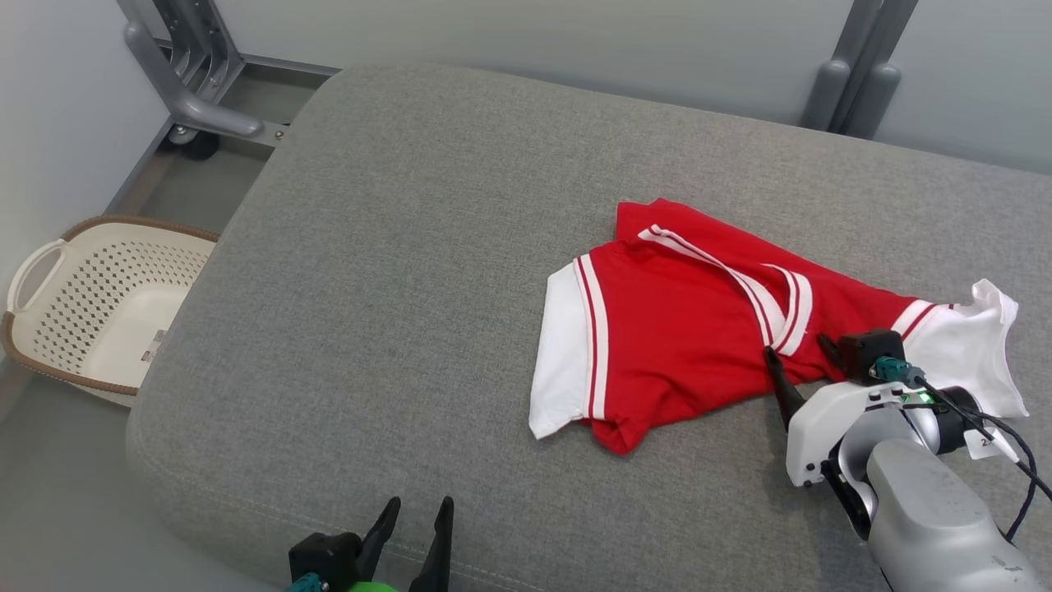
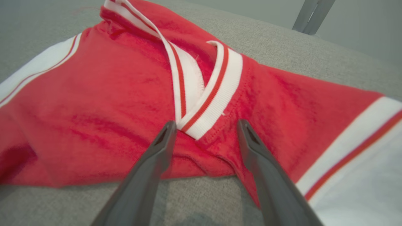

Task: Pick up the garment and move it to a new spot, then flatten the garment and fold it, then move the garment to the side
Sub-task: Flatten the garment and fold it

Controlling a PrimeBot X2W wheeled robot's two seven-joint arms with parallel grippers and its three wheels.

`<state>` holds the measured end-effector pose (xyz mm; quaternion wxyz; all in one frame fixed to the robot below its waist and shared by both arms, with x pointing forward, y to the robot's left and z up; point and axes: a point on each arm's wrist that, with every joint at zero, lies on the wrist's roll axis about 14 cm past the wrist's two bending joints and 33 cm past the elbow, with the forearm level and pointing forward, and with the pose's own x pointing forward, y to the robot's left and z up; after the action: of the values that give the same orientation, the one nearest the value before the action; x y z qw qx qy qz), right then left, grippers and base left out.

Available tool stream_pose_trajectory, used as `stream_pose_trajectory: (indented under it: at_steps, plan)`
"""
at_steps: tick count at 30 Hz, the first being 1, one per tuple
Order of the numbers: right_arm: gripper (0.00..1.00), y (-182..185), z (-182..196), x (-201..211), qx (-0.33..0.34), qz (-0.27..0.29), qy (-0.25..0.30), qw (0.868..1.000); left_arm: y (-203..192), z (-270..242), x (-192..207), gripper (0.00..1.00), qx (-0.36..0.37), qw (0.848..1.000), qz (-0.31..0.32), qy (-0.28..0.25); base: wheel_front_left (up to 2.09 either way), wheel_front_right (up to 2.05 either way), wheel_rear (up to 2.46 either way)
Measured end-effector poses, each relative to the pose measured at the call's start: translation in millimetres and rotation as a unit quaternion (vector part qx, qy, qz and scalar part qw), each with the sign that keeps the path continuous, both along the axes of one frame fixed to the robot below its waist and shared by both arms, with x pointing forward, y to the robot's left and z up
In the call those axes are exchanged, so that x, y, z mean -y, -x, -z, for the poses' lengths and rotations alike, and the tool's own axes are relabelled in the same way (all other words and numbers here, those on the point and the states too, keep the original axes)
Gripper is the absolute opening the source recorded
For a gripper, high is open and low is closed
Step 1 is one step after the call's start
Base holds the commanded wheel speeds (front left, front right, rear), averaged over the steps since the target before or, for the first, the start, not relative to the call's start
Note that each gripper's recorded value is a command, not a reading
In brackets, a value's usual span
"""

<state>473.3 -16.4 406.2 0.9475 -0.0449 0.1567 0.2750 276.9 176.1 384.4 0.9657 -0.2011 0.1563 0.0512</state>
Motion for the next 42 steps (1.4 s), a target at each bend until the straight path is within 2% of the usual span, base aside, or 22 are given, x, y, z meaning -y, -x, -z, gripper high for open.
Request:
stream_pose_trajectory:
  at_steps: [1,2,3,4,5,6,7,11,16,20,25,31,32,33,34,38,42]
  plan:
    - [1.0,-0.7,1.3,0.9,-0.002,0.002,0.001,1.0,-0.2,0.1,0.0,1.0,0.0,1.0,0.0,0.0,0.0,0.0,0.0]
    - [0.91,-0.8,2.6,1.7,-0.004,0.004,0.002,1.0,-0.4,0.1,0.1,1.0,-0.001,1.0,0.0,0.0,0.0,0.0,0.0]
    - [0.67,-0.8,3.7,2.4,-0.005,0.005,0.003,1.0,-0.7,0.2,0.3,1.0,-0.001,1.0,0.001,0.0,0.0,0.0,0.0]
    - [0.48,-1.3,4.0,3.1,-0.005,0.006,0.004,1.0,-1.1,0.2,0.7,1.0,-0.001,1.0,0.001,0.0,0.0,0.0,0.0]
    - [0.37,-2.3,3.8,3.8,-0.004,0.007,0.005,1.0,-1.5,0.4,0.9,1.0,-0.001,1.0,0.002,0.0,0.0,0.0,0.0]
    - [0.12,-3.6,3.4,4.7,-0.003,0.009,0.005,1.0,-1.8,0.7,1.4,1.0,-0.002,1.0,0.003,0.0,0.0,0.0,0.0]
    - [0.0,-5.0,2.8,5.3,-0.002,0.011,0.005,1.0,-2.2,1.0,1.8,1.0,-0.002,1.0,0.003,0.001,0.0,0.0,0.0]
    - [0.0,-9.4,-2.3,6.7,0.006,0.017,-0.002,1.0,-3.7,1.2,3.7,1.0,-0.003,1.0,0.006,0.003,0.0,0.0,0.0]
    - [0.0,-19.4,-33.4,1.5,0.053,0.016,-0.024,0.998,-5.1,-0.8,1.9,1.0,0.002,1.0,0.004,0.003,0.0,0.0,0.0]
    - [0.0,-22.2,-58.5,13.9,0.094,0.027,-0.035,0.995,-7.5,-2.3,2.8,1.0,0.006,1.0,0.007,0.002,0.0,0.0,0.0]
    - [0.0,-15.3,-71.6,60.6,0.127,0.058,-0.013,0.99,-9.3,-3.2,11.4,1.0,0.01,1.0,0.025,0.003,0.0,0.0,0.0]
    - [0.0,8.5,-55.2,142.7,0.111,0.127,0.037,0.985,-18.8,-9.8,28.2,1.0,0.024,0.998,0.059,0.004,0.0,0.0,0.0]
    - [0.09,14.2,-49.2,155.6,0.101,0.139,0.045,0.984,-20.2,-10.6,30.8,1.0,0.026,0.998,0.064,0.004,0.0,0.0,0.0]
    - [0.42,20.1,-42.8,168.3,0.091,0.152,0.053,0.983,-21.2,-11.2,33.3,1.0,0.028,0.997,0.068,0.005,0.0,0.0,0.0]
    - [0.98,25.9,-36.9,181.3,0.08,0.167,0.059,0.981,-22.1,-11.5,35.7,1.0,0.028,0.997,0.073,0.005,0.0,0.0,0.0]
    - [1.0,37.4,-35.9,223.4,0.07,0.223,0.065,0.97,-24.4,-14.1,42.3,1.0,0.034,0.996,0.086,0.005,0.0,0.0,0.0]
    - [1.0,30.7,-49.9,215.6,0.093,0.224,0.048,0.969,-23.9,-14.8,42.2,1.0,0.035,0.996,0.086,0.005,0.0,0.0,0.0]
